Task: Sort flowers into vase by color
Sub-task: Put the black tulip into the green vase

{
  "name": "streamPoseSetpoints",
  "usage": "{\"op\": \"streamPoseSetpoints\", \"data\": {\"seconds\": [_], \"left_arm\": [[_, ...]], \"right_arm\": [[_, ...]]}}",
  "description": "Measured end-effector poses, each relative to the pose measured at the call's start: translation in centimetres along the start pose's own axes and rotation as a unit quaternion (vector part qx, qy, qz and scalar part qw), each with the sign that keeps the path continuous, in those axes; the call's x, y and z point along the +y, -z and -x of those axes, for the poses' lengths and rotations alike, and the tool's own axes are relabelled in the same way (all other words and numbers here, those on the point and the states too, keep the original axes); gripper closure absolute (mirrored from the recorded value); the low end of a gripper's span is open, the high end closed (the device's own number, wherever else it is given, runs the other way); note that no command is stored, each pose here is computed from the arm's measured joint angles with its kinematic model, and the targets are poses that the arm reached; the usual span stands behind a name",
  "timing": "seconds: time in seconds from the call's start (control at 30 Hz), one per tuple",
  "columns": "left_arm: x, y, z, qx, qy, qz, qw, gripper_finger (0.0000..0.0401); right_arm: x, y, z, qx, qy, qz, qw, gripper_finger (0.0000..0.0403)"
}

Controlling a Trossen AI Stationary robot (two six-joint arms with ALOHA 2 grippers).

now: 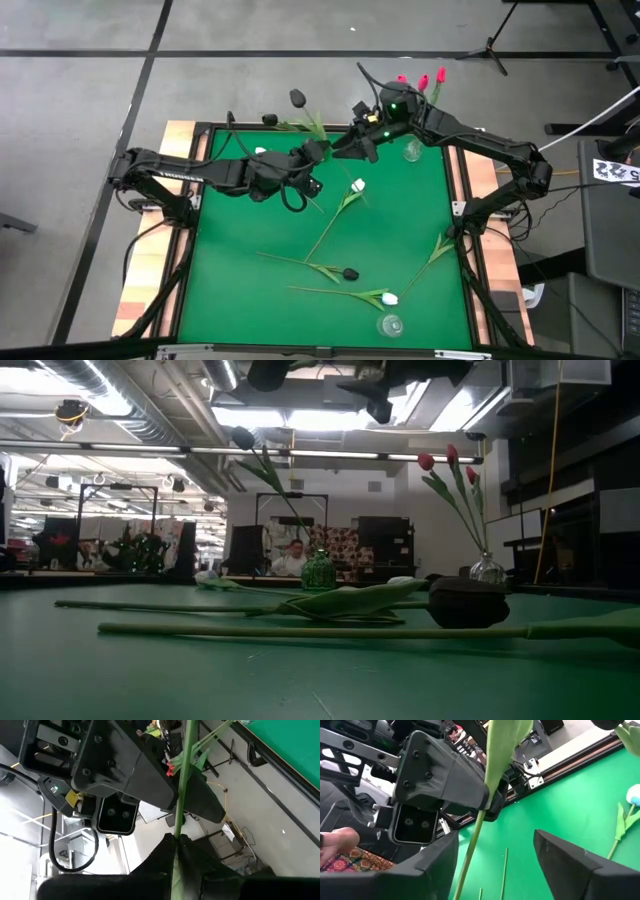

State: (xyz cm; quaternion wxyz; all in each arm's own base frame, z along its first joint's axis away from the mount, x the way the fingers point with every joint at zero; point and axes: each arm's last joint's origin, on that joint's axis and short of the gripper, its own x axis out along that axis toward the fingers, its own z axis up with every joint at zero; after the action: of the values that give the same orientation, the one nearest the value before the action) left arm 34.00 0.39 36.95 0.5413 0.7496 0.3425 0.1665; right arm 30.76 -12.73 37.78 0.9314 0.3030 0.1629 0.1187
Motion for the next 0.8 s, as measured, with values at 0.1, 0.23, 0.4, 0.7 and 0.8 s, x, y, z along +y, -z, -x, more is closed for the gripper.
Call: {"op": "streamPoseSetpoints", "data": {"seconds": [0.1, 0.23, 0.4, 0.7, 0.8], "left_arm": [[0.00, 0.00, -0.01, -0.001, 0.000, 0.000, 1.000, 0.0388], [0.00, 0.00, -0.01, -0.002, 0.000, 0.000, 1.000, 0.0388], [-0.01, -0.01, -0.01, -0.003, 0.000, -0.001, 1.000, 0.0388], [-0.03, -0.05, -0.03, -0.012, -0.001, 0.012, 1.000, 0.0388], [-0.01, -0.10, -0.02, -0.020, -0.003, 0.026, 0.999, 0.0385]], "right_arm": [[0.00, 0.01, 0.00, 0.000, -0.001, 0.000, 1.000, 0.0185], [0.01, 0.01, 0.00, 0.001, -0.001, 0.000, 1.000, 0.0233], [0.04, 0.00, 0.00, 0.002, -0.006, 0.003, 1.000, 0.0289], [0.06, 0.05, -0.02, 0.005, -0.009, 0.035, 0.999, 0.0393], [0.08, 0.06, -0.01, 0.005, -0.009, 0.040, 0.999, 0.0388]]}}
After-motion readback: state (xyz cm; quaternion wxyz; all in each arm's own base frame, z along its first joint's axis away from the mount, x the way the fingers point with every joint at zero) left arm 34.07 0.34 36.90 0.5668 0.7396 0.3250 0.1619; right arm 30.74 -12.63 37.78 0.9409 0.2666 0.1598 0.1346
